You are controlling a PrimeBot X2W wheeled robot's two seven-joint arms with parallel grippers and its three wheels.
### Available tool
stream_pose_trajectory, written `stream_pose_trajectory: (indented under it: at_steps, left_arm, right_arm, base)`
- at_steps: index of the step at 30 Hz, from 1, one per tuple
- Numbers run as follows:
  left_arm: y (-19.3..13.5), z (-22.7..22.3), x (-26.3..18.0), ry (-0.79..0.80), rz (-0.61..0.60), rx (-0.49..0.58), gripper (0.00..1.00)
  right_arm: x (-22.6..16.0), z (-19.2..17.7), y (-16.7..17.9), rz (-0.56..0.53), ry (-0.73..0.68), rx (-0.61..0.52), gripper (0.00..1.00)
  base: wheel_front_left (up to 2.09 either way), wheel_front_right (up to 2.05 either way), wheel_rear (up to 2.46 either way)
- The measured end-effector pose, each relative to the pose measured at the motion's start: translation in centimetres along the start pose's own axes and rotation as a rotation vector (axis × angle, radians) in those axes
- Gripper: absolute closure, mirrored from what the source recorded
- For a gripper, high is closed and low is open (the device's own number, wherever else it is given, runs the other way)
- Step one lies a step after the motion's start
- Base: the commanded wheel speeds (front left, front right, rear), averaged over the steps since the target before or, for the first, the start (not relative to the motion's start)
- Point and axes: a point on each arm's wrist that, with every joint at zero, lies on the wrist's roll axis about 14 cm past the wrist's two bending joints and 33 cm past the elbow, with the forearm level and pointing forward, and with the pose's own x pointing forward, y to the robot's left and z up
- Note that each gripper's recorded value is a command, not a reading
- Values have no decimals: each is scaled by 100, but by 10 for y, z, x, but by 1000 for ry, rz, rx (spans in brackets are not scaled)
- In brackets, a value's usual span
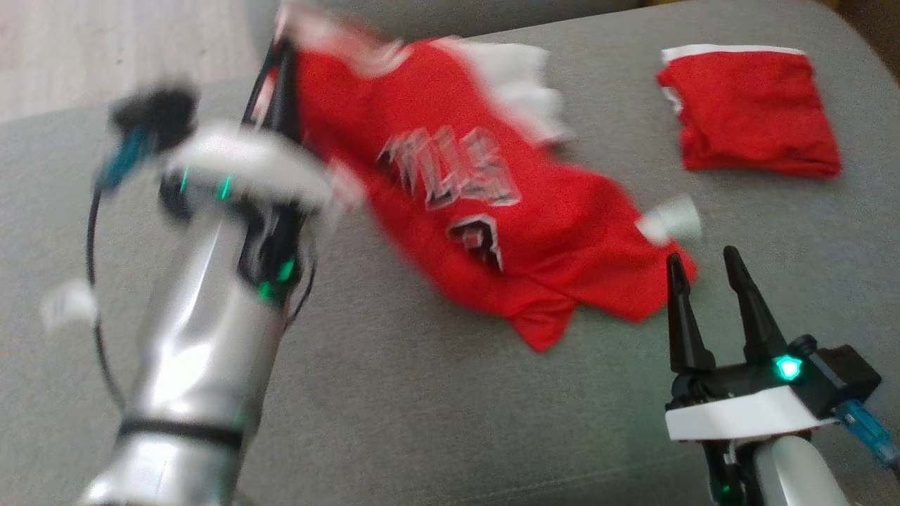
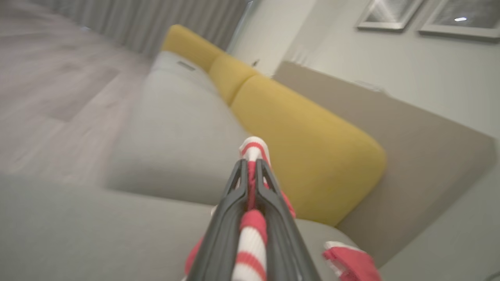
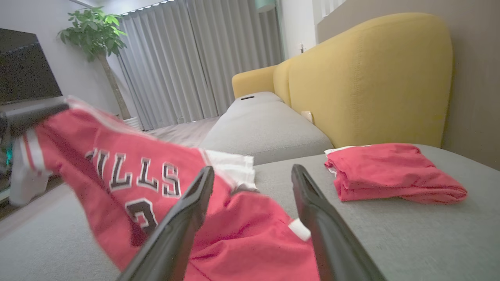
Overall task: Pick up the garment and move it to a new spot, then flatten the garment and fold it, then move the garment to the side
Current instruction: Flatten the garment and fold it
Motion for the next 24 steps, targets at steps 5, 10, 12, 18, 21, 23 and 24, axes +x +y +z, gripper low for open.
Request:
stream_pose_trajectory:
  at_steps: [5, 10, 12, 18, 21, 23, 24]
  left_arm:
    - [87, -19, -68, 19, 237, 32, 100]
    - [126, -10, -119, -25, 360, 75, 100]
    - [136, -11, -141, -23, 403, 93, 100]
    - [143, -34, -194, 48, 476, 80, 60]
    - [138, -44, -204, 90, 473, 108, 0]
    - [134, -33, -201, 63, 457, 140, 0]
    - [133, -25, -198, 36, 450, 147, 0]
  right_arm:
    - [13, -6, 10, 38, 11, -12, 0]
    - [22, -15, 20, 74, 32, -17, 0]
    - [25, -17, 23, 84, 39, -15, 0]
    - [28, -26, 29, 105, 62, -17, 0]
    - [30, -29, 36, 126, 66, -12, 0]
    - [31, -28, 38, 136, 64, -16, 0]
    - [31, -27, 39, 138, 61, -16, 0]
  base:
    - [0, 0, 0]
    - [0, 0, 0]
    - [0, 0, 0]
    - [0, 0, 0]
    - [0, 0, 0]
    - [0, 0, 0]
    - [0, 0, 0]
